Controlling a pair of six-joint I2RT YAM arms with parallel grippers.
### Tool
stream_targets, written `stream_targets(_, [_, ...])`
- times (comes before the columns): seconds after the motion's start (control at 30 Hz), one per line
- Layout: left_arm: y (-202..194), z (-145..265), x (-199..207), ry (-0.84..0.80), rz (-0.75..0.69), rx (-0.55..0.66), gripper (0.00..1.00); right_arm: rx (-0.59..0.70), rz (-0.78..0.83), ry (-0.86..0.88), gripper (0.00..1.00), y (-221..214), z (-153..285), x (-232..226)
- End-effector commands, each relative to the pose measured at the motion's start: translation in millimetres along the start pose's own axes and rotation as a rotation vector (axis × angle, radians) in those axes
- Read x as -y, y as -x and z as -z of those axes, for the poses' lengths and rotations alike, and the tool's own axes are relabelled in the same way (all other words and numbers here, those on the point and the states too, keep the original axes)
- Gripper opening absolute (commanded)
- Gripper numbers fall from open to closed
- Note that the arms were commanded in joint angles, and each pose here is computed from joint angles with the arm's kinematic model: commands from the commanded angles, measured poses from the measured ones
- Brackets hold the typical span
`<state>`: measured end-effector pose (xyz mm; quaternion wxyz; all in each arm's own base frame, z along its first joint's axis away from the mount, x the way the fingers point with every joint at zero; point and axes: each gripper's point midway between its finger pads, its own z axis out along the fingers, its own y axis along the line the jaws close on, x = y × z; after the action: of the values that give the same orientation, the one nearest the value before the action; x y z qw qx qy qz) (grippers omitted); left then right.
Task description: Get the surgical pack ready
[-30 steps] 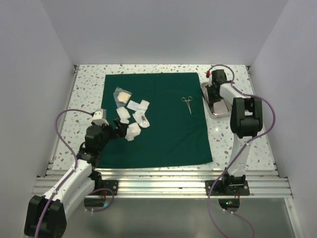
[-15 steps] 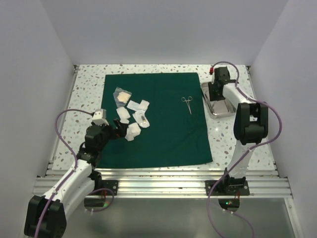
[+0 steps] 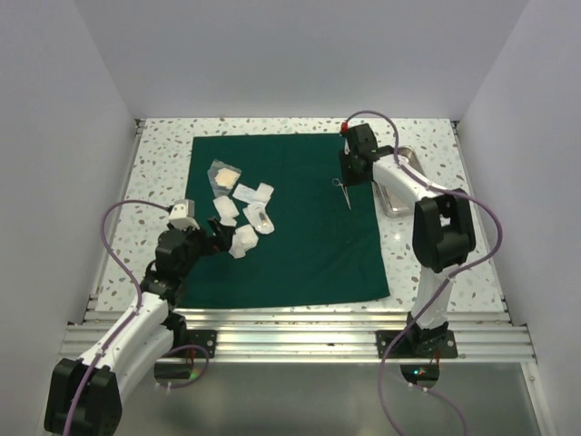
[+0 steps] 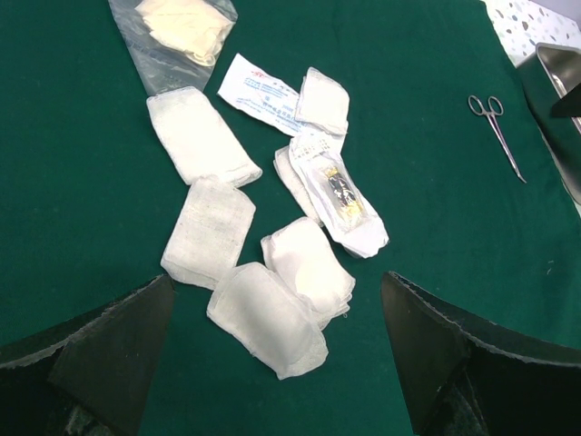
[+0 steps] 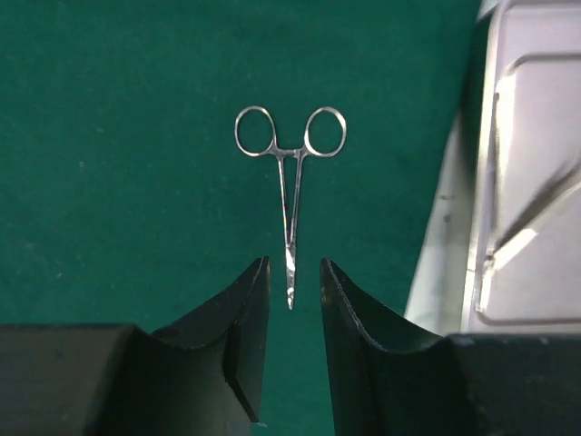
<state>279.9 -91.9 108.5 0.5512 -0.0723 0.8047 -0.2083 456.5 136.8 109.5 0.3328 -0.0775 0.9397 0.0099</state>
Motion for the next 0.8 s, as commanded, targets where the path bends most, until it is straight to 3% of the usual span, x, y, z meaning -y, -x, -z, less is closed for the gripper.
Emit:
stream_targets(0.0, [12,-1,7,-0.029,-0.029,0.050,1.00,-0.062,-0.067,-0.003,0.32,-11,-23,-8])
stream_targets(0.23, [12,-1,7,-0.029,-0.029,0.050,1.00,-0.156,-0.057,-0.037,0.31,-42,-52,-16])
stream_targets(0.77, [11,-1,7,-0.033,-0.029,0.048,1.00,-0.170,-0.081,-0.077,0.27,-79,-28,-7])
